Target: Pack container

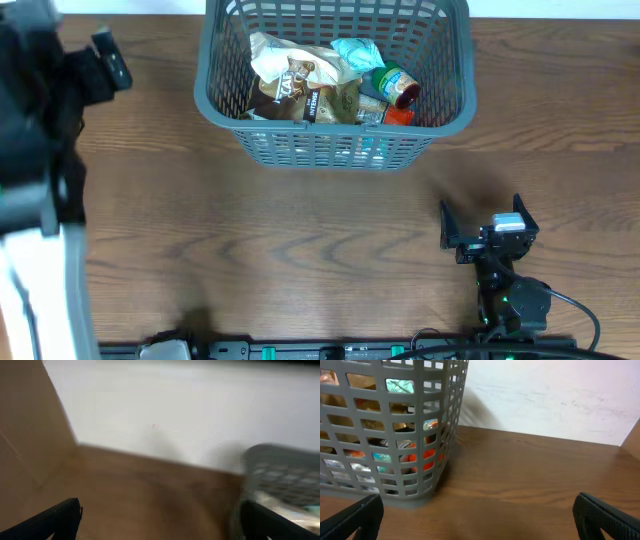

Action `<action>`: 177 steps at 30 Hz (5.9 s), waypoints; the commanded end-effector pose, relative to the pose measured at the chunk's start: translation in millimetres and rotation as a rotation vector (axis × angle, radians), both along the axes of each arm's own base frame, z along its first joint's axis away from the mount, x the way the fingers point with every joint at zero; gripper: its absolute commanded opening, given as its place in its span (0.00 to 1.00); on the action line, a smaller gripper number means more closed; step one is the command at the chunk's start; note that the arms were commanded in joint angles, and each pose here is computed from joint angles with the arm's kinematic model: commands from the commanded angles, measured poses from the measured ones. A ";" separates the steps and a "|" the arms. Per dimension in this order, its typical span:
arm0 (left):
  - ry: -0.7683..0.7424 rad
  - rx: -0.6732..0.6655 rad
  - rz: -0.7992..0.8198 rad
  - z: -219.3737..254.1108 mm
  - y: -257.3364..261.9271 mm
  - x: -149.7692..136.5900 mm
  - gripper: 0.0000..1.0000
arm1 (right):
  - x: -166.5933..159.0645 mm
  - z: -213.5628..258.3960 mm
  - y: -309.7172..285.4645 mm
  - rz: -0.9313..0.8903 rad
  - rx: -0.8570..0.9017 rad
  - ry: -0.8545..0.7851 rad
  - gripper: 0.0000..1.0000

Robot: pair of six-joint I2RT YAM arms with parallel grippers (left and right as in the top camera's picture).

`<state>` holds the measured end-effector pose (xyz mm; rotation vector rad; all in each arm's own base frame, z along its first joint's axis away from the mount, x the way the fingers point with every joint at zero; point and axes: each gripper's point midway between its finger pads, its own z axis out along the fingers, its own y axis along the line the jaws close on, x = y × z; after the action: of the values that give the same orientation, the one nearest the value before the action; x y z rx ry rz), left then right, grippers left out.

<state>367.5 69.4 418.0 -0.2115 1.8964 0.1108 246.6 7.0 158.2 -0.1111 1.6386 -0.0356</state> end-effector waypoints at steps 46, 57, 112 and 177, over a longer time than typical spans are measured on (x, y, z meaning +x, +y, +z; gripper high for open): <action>-0.380 -0.152 -0.159 -158.1 -68.4 -128.1 0.99 | -0.5 0.3 1.5 0.005 0.011 -0.004 0.99; -0.360 -0.158 -0.158 -194.8 -68.6 -121.3 0.99 | -0.5 0.3 1.5 0.004 0.011 -0.004 0.99; -0.236 -0.012 -0.180 -267.7 -68.0 -118.9 0.99 | -0.5 0.3 1.5 0.004 0.011 -0.004 0.99; -0.126 0.046 -0.201 -292.8 -68.5 -122.5 0.99 | -0.5 0.3 1.5 0.005 0.011 -0.004 0.99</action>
<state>247.1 2.9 140.6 -0.0183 1.7230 0.0024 246.4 7.2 158.9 -0.1113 1.6351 -0.0350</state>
